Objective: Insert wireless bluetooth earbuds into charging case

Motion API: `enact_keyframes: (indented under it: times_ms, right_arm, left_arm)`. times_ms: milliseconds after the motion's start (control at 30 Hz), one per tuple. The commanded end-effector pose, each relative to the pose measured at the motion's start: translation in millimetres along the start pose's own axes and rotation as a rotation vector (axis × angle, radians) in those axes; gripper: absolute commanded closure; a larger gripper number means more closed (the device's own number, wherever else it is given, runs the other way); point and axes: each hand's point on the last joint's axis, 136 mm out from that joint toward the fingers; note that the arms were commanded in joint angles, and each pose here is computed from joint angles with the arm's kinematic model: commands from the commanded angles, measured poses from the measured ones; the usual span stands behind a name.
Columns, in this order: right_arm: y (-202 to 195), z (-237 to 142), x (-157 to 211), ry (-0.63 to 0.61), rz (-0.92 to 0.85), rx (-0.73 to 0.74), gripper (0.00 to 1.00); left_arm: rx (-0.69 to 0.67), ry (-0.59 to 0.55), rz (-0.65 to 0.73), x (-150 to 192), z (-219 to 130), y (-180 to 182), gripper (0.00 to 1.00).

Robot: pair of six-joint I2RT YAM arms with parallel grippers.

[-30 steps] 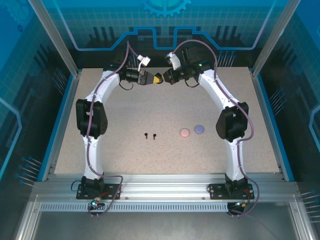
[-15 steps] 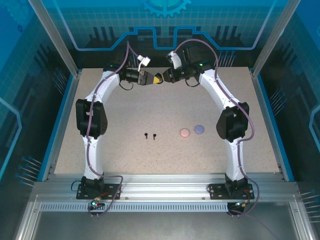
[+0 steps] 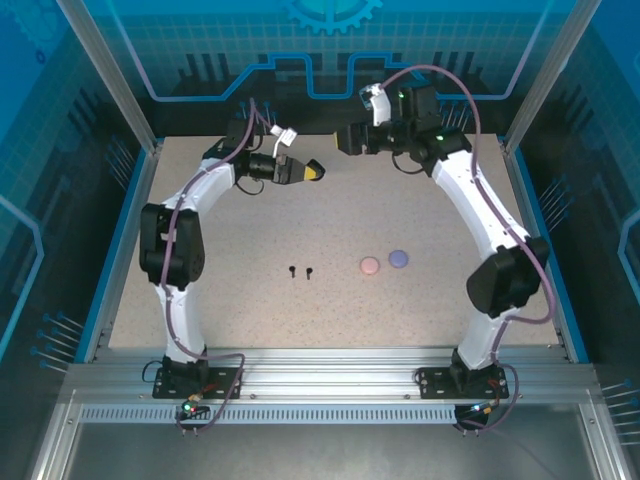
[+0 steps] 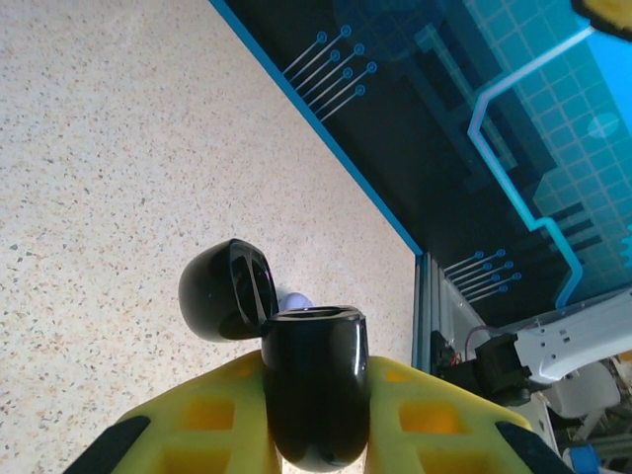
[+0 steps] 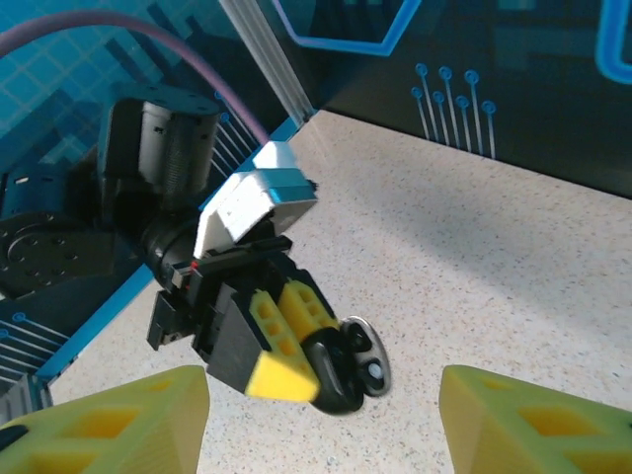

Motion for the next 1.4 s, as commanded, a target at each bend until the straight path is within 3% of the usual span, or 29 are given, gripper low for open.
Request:
enact_keyframes:
  times_ms: [0,300,800,1167,1367]
  right_arm:
    - [-4,-20,-4,-0.062,0.051,0.051,0.33]
    - [-1,-43,52,-0.032,0.14,0.168,0.3]
    - [23,-12,155,0.142,0.148,0.362,0.3]
    - [35,13,195,0.121,0.225,0.396,0.3]
    - [43,23,204,0.127,0.216,0.427,0.3]
  left_arm:
    - [-0.023,-0.074,0.098,-22,-18,-32,1.0]
    - [-0.074,-0.164,0.13,-16,-39,-75,1.0]
    - [-0.295,-0.469,0.284,-35,-85,-117,1.0]
    - [-0.381,-0.665,0.443,-41,-111,-138,1.0]
    - [-0.404,-0.808,0.636,-30,-124,-149,1.0]
Point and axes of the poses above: each hand's point on the last joint's axis, 136 mm out from that joint toward the fingers, its own z axis out along the fingers, its own y axis along the line the jaws close on, x = y × z, and after that the axes turned 5 degrees about z, right-handed
